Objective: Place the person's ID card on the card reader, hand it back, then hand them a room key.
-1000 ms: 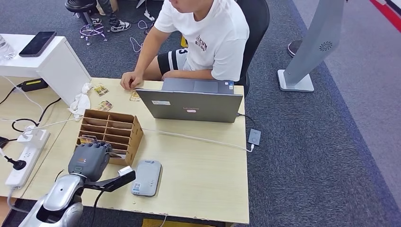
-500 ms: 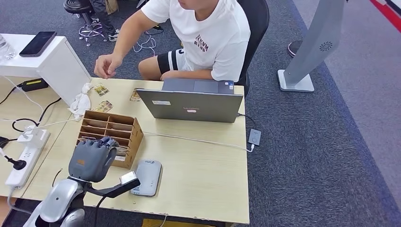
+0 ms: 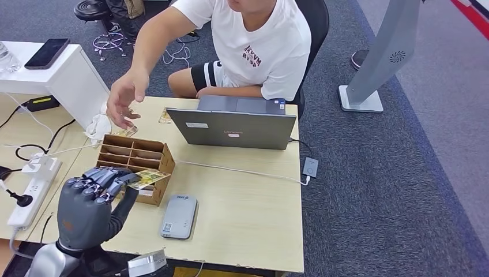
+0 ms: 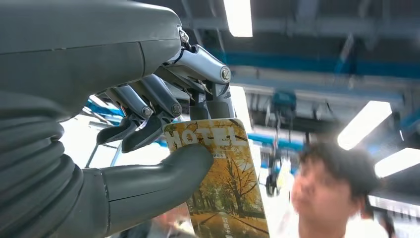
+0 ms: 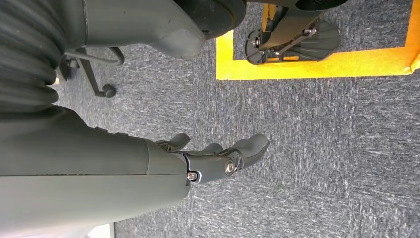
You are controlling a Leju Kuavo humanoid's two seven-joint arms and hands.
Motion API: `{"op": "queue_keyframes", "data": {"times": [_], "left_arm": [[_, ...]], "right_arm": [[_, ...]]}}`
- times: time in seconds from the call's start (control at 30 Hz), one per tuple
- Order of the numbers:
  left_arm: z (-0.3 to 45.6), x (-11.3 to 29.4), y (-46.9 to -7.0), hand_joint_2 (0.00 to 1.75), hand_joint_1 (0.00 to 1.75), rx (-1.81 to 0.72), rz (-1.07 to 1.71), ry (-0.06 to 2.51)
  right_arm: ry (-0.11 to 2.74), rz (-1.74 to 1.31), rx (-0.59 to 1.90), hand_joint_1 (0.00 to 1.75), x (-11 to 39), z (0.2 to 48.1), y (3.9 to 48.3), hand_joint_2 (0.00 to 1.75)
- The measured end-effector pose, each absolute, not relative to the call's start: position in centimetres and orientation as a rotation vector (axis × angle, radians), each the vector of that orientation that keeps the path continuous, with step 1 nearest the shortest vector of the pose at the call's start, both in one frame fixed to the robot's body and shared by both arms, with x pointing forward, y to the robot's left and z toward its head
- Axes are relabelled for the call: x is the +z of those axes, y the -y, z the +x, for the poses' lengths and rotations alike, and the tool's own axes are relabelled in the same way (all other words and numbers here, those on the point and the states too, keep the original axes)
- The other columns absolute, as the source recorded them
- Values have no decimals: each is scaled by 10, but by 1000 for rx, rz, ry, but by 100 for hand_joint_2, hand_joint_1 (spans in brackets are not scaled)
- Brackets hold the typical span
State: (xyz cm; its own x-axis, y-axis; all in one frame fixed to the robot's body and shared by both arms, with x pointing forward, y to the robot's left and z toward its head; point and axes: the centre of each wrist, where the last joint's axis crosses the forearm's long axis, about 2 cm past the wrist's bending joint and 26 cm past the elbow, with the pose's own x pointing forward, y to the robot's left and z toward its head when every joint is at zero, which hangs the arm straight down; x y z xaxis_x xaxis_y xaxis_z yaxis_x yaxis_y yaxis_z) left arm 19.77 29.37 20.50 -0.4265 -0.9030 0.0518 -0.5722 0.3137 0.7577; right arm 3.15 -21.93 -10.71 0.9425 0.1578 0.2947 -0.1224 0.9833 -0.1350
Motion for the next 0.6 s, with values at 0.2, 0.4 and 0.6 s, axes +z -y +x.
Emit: {"op": "queue_keyframes", "data": {"times": [0.2, 0.4, 0.6], "left_arm": [[266, 249, -307, 175, 175, -784, 1485, 2098], [337, 266, -351, 175, 175, -761, 1692, 1899], [357, 255, -373, 175, 175, -755, 1715, 1768]], "right_arm": [[329, -97, 216, 0, -106, 40, 218, 175], [340, -79, 260, 0, -106, 46, 217, 175], [337, -76, 269, 0, -106, 46, 218, 175]]}}
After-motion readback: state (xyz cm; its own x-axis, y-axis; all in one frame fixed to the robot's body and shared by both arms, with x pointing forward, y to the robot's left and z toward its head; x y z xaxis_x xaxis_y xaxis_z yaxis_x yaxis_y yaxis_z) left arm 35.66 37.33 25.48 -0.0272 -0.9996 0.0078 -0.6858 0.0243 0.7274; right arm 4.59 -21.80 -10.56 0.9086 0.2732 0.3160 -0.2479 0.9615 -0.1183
